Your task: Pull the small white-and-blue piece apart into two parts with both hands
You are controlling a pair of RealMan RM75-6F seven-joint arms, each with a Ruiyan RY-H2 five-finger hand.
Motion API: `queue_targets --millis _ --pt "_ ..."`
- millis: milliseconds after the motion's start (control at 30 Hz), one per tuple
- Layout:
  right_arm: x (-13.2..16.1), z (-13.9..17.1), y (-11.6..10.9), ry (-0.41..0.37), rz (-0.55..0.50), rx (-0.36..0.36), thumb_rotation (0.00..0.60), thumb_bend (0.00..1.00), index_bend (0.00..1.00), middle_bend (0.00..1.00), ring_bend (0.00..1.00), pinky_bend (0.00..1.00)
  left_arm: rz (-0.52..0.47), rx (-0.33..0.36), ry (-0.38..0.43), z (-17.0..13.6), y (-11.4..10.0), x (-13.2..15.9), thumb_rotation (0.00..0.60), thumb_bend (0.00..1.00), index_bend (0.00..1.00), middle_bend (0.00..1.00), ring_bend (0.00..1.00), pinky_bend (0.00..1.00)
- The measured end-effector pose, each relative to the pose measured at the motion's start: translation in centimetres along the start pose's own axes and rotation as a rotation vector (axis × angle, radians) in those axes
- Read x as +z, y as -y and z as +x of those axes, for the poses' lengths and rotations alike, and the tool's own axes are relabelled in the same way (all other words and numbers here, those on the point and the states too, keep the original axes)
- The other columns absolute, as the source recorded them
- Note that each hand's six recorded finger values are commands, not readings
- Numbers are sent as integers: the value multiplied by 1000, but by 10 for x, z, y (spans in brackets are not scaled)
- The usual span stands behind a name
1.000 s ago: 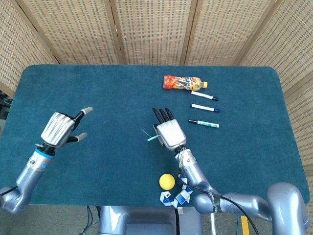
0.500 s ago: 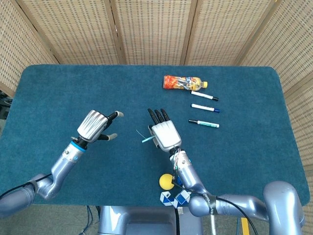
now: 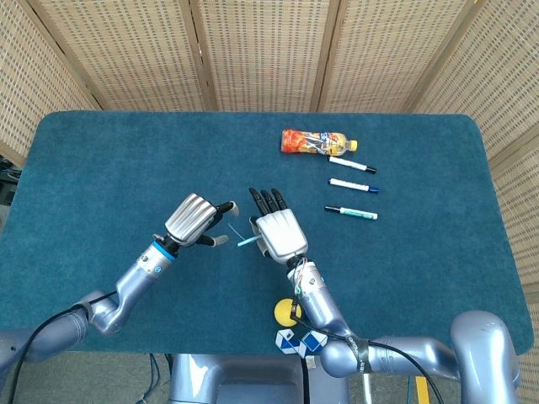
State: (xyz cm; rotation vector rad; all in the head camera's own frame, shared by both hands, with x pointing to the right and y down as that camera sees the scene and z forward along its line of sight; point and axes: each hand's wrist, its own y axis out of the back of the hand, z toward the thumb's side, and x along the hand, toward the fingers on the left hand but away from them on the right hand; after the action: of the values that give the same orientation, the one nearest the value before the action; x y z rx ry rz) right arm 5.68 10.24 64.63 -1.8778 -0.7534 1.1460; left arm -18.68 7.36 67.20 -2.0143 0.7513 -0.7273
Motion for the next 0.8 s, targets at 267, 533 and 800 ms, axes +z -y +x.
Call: queue_targets --millis 267,533,800 --pt "0 -1 1 3 12 3 600 569 606 0 0 0 -37 8 9 7 1 9 600 338 500 943 967 941" --pt "-2 -2 -1 12 16 0 600 569 606 0 0 0 -29 8 3 8 1 9 600 333 505 943 967 941" --pt "-3 -2 -4 15 16 -2 600 569 606 0 0 0 -18 -14 -22 9 5 5 600 335 508 943 967 941"
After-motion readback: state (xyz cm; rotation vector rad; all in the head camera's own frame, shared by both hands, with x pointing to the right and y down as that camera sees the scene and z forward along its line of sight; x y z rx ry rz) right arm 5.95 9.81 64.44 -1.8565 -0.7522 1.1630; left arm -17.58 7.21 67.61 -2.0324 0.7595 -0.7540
